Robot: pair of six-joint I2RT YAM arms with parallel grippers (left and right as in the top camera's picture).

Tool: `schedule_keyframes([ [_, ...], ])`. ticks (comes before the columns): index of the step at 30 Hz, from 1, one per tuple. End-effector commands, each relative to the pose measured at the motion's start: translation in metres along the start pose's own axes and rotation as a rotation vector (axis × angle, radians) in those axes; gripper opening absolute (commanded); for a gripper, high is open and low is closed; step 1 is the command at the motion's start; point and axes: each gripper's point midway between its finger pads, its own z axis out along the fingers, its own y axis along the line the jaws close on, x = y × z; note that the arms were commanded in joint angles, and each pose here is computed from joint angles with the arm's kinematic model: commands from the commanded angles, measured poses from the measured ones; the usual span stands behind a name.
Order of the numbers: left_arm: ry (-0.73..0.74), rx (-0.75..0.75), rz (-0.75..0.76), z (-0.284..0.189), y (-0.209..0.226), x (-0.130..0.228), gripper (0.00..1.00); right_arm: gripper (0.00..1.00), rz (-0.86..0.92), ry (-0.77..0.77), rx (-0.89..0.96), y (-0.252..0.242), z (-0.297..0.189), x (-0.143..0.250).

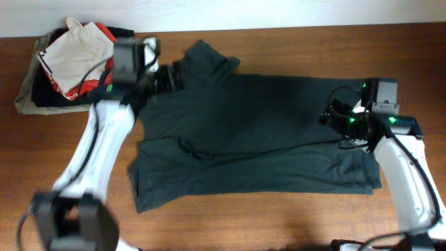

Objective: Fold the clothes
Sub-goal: 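Move both grippers to the shirt's top corners and grasp them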

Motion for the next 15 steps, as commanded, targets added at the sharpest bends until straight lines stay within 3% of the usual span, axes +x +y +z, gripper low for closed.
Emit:
schedule_keyframes([
  [1,-0.033,0.002,0.125,0.057,0.002,-0.04,0.99,0.99,-0.041,0.057,-0.004,0.001,0.015,0.003],
  [7,-0.116,0.016,0.251,0.157,0.017,-0.049,0.99,0.99,-0.043,0.093,0.012,-0.002,0.025,0.009],
  [15,-0.124,0.031,0.262,0.215,0.027,-0.019,0.99,0.99,-0.088,0.123,0.032,-0.007,0.024,0.016],
])
